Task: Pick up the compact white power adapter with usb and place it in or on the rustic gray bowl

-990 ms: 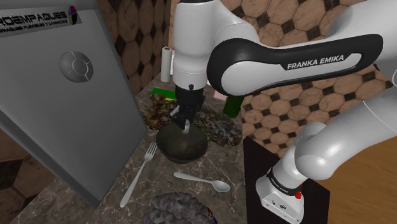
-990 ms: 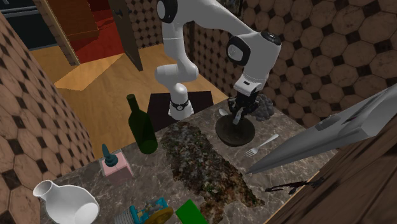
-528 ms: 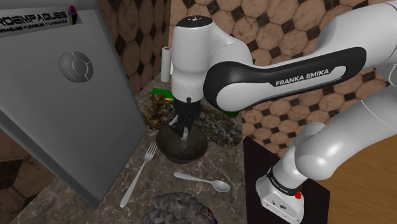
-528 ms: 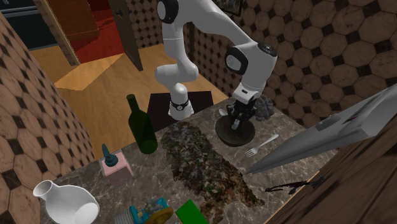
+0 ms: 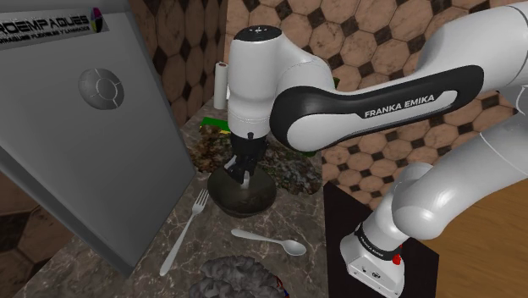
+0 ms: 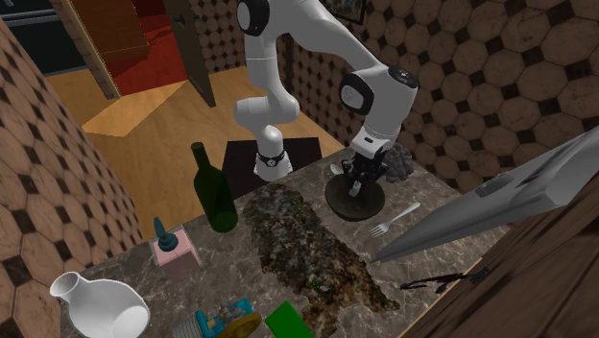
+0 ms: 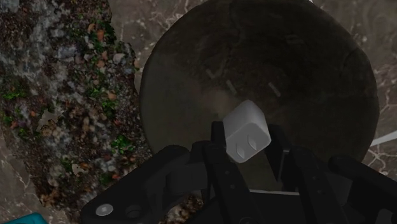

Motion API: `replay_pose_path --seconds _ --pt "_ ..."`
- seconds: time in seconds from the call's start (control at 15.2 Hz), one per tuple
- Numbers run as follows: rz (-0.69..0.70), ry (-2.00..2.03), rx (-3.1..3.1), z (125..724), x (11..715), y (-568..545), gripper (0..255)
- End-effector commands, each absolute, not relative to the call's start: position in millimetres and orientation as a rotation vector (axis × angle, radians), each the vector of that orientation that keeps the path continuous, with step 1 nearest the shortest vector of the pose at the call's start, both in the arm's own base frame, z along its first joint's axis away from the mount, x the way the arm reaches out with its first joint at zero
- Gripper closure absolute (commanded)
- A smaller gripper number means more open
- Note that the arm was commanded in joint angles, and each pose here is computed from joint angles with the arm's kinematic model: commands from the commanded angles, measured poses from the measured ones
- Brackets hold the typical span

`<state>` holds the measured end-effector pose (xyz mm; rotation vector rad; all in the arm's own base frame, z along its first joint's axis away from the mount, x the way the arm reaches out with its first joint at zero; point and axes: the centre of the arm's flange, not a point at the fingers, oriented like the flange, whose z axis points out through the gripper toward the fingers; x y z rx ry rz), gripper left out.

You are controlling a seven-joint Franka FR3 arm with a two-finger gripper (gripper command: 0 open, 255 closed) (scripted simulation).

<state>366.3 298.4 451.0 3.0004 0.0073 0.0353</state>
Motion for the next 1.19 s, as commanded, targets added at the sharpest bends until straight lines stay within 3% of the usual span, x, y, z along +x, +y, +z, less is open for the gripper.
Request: replay_pose_path --seconds 0.0,0.33,0.59,1.12 --pt "0.035 0.007 3.0 451.0 366.3 298.4 0" --pt "0.035 0.007 3.0 451.0 366.3 298.4 0" --pt "0.035 0.007 3.0 500.5 365.1 305.4 0" --pt "0.035 0.007 3.0 500.5 365.1 305.4 0"
